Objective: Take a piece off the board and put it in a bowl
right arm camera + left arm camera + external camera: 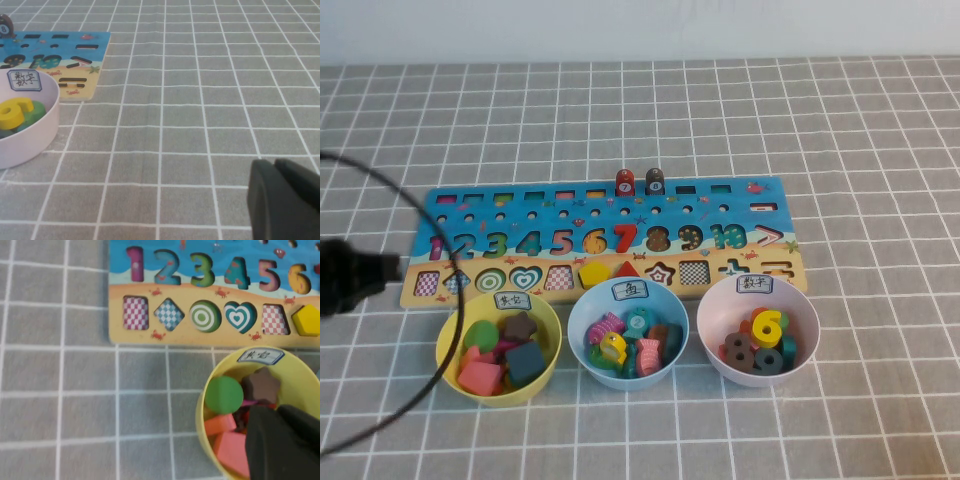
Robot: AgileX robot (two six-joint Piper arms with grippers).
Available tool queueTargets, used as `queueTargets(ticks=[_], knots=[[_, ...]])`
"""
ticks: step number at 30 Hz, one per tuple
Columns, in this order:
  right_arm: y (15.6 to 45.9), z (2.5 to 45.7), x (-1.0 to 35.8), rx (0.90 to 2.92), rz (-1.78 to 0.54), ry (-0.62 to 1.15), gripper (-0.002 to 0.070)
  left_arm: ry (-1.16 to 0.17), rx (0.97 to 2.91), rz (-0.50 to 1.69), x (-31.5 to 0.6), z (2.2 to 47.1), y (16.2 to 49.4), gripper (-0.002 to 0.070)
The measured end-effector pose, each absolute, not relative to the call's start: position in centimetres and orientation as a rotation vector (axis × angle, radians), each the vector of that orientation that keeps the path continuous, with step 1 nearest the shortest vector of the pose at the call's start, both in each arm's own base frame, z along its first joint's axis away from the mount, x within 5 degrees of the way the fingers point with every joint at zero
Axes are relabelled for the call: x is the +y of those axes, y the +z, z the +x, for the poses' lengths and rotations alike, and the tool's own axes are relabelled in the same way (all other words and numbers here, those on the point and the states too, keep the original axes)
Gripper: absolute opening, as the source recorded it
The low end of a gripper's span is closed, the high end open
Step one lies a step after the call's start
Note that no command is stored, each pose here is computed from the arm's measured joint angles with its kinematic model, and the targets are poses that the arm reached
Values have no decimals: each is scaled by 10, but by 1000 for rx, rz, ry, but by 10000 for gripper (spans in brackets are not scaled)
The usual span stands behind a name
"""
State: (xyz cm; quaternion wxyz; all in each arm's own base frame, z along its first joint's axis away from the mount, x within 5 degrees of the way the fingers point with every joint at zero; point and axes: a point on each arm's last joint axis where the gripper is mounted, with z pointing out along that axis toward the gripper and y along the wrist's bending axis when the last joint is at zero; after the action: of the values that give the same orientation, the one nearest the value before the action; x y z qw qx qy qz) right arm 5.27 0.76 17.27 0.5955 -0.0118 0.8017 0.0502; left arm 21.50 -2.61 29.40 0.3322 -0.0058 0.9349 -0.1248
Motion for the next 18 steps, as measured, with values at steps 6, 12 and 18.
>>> queueTargets(ticks=[6,12,18], knots=[[173,53,8,1862,-27,116,-18,-351,2477,163,-56,264,301,-5],[173,53,8,1862,-27,116,-18,-406,2519,331,-103,306,297,-5],[173,53,8,1862,-27,116,-18,-436,2545,478,-145,333,293,-5]])
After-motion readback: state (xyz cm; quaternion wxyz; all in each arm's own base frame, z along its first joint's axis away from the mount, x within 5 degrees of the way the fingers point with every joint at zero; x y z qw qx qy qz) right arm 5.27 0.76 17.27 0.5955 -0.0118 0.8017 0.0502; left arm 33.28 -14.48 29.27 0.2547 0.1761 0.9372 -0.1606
